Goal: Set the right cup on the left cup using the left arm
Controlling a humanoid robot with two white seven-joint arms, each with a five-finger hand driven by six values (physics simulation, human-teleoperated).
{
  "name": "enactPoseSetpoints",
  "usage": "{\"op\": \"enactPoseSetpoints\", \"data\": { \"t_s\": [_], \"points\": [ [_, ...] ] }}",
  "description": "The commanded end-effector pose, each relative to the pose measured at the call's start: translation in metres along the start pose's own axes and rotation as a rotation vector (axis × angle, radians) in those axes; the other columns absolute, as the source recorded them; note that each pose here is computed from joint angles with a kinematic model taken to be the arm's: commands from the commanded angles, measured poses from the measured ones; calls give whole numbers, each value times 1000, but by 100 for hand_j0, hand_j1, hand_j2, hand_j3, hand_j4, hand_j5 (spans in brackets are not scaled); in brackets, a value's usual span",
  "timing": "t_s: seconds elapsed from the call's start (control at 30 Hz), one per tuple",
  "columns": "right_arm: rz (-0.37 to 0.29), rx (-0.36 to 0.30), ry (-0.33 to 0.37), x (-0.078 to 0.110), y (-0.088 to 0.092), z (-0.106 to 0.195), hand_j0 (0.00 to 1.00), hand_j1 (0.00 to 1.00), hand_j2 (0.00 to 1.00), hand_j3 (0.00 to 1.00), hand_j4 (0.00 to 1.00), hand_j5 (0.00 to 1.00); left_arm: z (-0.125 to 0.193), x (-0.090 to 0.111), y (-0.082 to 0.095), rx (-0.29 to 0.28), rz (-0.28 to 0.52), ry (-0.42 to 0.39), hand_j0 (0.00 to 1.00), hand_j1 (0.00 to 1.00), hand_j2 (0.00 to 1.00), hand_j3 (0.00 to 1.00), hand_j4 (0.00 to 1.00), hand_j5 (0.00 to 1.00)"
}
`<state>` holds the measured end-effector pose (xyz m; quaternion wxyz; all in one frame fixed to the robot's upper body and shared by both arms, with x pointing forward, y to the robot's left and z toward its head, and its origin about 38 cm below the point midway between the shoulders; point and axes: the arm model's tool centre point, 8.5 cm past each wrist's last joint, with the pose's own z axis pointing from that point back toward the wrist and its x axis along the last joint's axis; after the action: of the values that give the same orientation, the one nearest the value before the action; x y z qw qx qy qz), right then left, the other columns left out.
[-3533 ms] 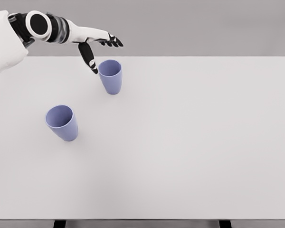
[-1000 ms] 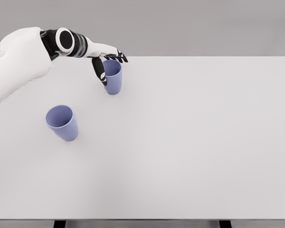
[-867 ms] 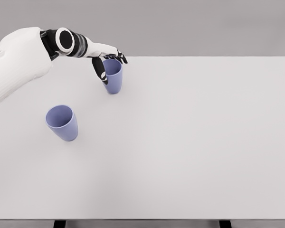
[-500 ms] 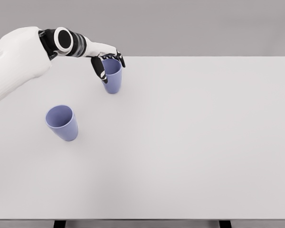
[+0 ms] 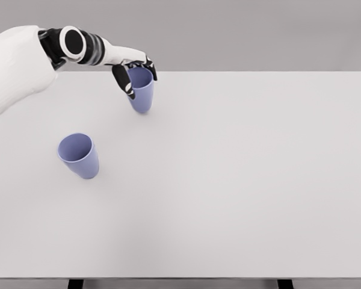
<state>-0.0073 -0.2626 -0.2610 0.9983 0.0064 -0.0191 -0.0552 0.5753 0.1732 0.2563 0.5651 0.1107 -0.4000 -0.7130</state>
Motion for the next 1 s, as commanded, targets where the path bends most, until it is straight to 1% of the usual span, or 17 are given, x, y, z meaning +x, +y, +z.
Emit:
{"op": "enactPoseSetpoints", "data": {
  "t_s": [0.0, 0.03, 0.07, 0.1, 0.3, 0.5, 0.7, 0.83, 0.97],
  "points": [
    [0, 0, 0, 0, 0, 0, 100, 100, 100, 100, 100, 100, 4, -1, 0, 1, -3, -8, 70, 70, 70, 70, 70, 70],
    [0, 0, 0, 0, 0, 0, 100, 100, 100, 100, 100, 100, 8, -6, 0, 5, -3, -4, 70, 70, 70, 70, 70, 70],
    [0, 0, 0, 0, 0, 0, 100, 100, 100, 100, 100, 100, 10, -4, 0, 5, -9, -11, 70, 70, 70, 70, 70, 70],
    [0, 0, 0, 0, 0, 0, 100, 100, 100, 100, 100, 100, 18, -4, 4, 14, -19, -16, 70, 70, 70, 70, 70, 70],
    [0, 0, 0, 0, 0, 0, 100, 100, 100, 100, 100, 100, 43, -10, 2, 28, -43, -44, 70, 70, 70, 70, 70, 70],
    [0, 0, 0, 0, 0, 0, 100, 100, 100, 100, 100, 100, 69, -10, 9, 57, -52, -73, 70, 70, 70, 70, 70, 70],
    [0, 0, 0, 0, 0, 0, 100, 100, 100, 100, 100, 100, 92, -18, 9, 76, -54, -81, 70, 70, 70, 70, 70, 70],
    [0, 0, 0, 0, 0, 0, 100, 100, 100, 100, 100, 100, 107, -15, 12, 88, -69, -98, 70, 70, 70, 70, 70, 70],
    [-1, 0, 0, 0, 0, 0, 100, 100, 100, 100, 100, 100, 122, -14, 9, 94, -77, -112, 70, 70, 70, 70, 70, 70]
  ]
}}
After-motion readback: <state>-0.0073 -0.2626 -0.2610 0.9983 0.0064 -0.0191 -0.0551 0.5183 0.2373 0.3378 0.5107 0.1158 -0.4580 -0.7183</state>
